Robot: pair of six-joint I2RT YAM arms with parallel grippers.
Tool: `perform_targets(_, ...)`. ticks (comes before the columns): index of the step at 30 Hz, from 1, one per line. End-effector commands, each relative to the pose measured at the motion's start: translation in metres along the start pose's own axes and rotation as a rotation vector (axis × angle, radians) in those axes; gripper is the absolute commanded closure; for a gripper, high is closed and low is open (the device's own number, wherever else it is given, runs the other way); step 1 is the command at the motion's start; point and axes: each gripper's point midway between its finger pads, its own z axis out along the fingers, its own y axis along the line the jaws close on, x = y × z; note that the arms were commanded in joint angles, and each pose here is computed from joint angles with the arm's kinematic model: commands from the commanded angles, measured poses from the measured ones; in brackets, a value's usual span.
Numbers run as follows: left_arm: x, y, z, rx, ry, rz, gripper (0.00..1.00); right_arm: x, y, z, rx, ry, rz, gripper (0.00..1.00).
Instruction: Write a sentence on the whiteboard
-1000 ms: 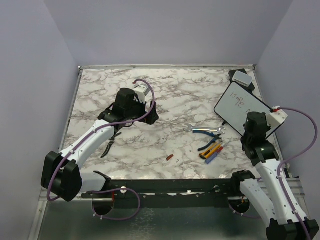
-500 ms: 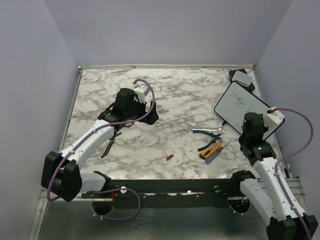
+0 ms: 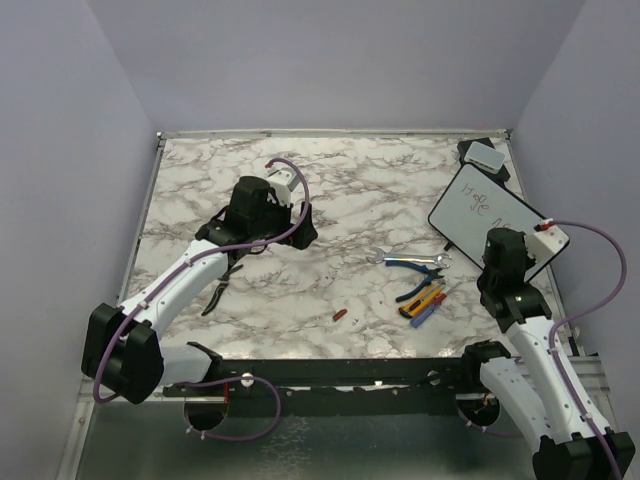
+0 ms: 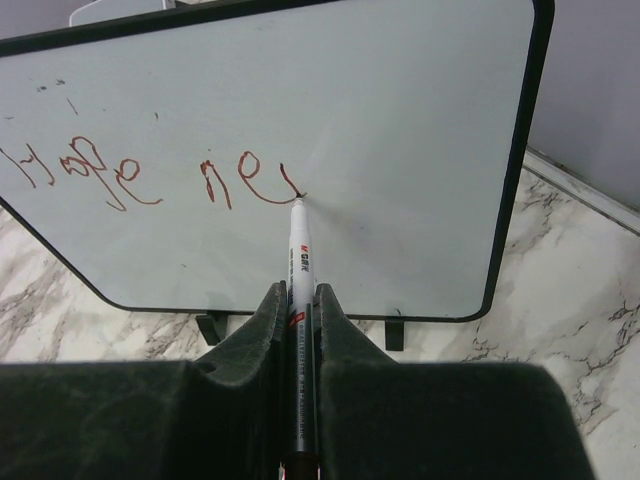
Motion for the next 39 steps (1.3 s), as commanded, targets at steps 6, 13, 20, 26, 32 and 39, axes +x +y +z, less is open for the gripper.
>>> perform_targets(6,-0.004,-0.006,-0.005,0.013,-0.029,0.02,0.01,0.008,-0.014,0.001,0.055,0.012,-0.001,1.0)
perform_targets(13,-0.004,-0.005,-0.005,0.013,-0.028,0.019,0.01,-0.012,-0.015,-0.002,0.068,-0.045,0.015,1.0)
perform_targets(20,-0.004,-0.005,-0.004,0.011,-0.027,0.021,0.01,-0.026,-0.013,-0.004,0.064,-0.082,0.035,1.0)
perform_targets(26,-0.003,-0.005,-0.004,0.011,-0.027,0.021,0.01,-0.033,-0.011,-0.005,0.061,-0.1,0.042,1.0)
perform_targets(32,-0.004,-0.004,-0.004,0.009,-0.028,0.02,0.01,-0.032,-0.009,-0.009,0.035,-0.08,0.049,1.0)
perform_targets(39,-0.002,-0.005,-0.003,0.014,-0.022,0.015,0.01,-0.027,-0.008,-0.015,-0.012,-0.056,0.047,1.0)
